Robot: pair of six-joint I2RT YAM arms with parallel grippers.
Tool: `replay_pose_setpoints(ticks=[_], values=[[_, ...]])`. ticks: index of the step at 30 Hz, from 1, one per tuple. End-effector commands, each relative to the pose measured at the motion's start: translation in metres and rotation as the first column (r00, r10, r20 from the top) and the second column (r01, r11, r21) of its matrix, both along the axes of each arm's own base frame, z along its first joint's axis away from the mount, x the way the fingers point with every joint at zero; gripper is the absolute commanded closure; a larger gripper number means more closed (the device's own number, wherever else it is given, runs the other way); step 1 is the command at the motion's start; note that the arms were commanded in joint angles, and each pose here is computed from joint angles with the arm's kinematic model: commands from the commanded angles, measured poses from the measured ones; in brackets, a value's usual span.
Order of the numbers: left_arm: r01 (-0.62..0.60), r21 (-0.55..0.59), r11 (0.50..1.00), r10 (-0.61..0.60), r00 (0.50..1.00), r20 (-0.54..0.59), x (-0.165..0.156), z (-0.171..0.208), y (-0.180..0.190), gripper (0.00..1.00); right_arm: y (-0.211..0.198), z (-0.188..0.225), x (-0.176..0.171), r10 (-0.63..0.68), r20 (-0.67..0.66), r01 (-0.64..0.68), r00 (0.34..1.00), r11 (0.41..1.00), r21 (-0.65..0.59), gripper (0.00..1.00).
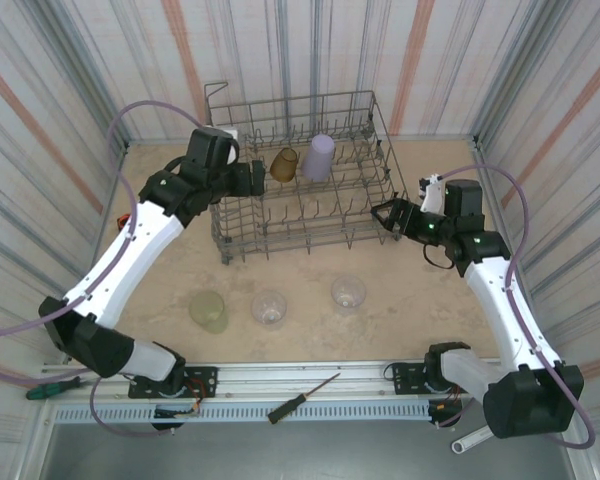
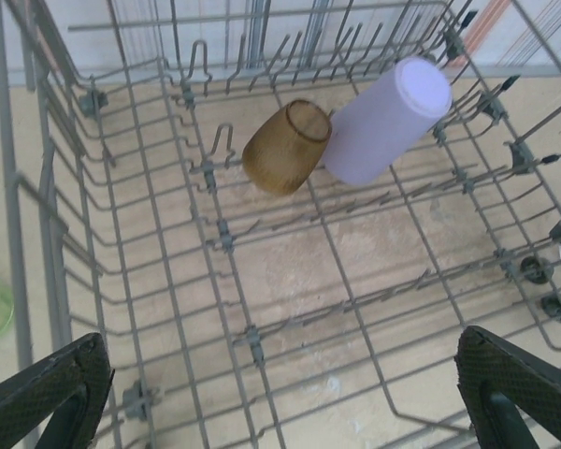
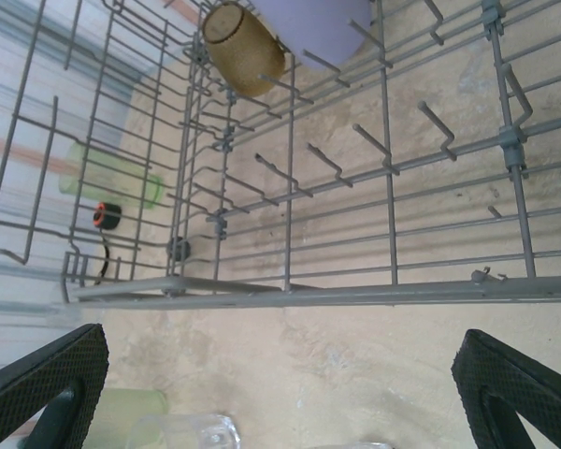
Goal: Load the cups into the dish rack
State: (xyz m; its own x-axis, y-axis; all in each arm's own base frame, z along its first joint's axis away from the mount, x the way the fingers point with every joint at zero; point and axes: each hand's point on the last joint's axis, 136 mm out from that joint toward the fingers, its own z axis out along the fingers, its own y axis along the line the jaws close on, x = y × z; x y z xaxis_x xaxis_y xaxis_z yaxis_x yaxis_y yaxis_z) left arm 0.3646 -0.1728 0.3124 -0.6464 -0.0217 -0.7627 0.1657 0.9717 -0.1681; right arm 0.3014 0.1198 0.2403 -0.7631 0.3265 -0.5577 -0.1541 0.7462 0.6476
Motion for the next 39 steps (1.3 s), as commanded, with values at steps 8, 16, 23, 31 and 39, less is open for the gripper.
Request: replay_pose_setpoints(ticks=[8,16,23,31,39], values=[[-0.074,0.011,0.997,0.075,0.992,-0.104,-0.051,-0.017,0.02,0.01,-0.003,-0.011,-0.019,-0.028,0.005,0.028,1.0,1.0,0.002,0.01],[-0.151,0.028,0.988,0.153,0.973,-0.173,-0.085,-0.041,0.029,0.01,-0.007,-0.017,-0.025,-0.05,0.001,0.05,0.999,0.999,-0.012,0.01],[-0.165,0.057,0.985,0.174,0.96,-0.218,-0.109,-0.067,0.03,0.01,-0.01,-0.019,-0.027,-0.061,0.002,0.062,0.998,0.998,-0.028,0.01],[-0.172,0.147,0.974,0.209,0.934,-0.291,-0.131,-0.095,0.041,0.01,-0.015,-0.03,-0.016,-0.111,-0.023,0.109,0.994,0.992,-0.055,0.01],[-0.204,0.124,0.971,0.236,0.905,-0.354,-0.162,-0.103,0.057,0.01,-0.035,-0.037,-0.003,-0.221,0.008,0.22,0.975,0.967,-0.129,0.01]])
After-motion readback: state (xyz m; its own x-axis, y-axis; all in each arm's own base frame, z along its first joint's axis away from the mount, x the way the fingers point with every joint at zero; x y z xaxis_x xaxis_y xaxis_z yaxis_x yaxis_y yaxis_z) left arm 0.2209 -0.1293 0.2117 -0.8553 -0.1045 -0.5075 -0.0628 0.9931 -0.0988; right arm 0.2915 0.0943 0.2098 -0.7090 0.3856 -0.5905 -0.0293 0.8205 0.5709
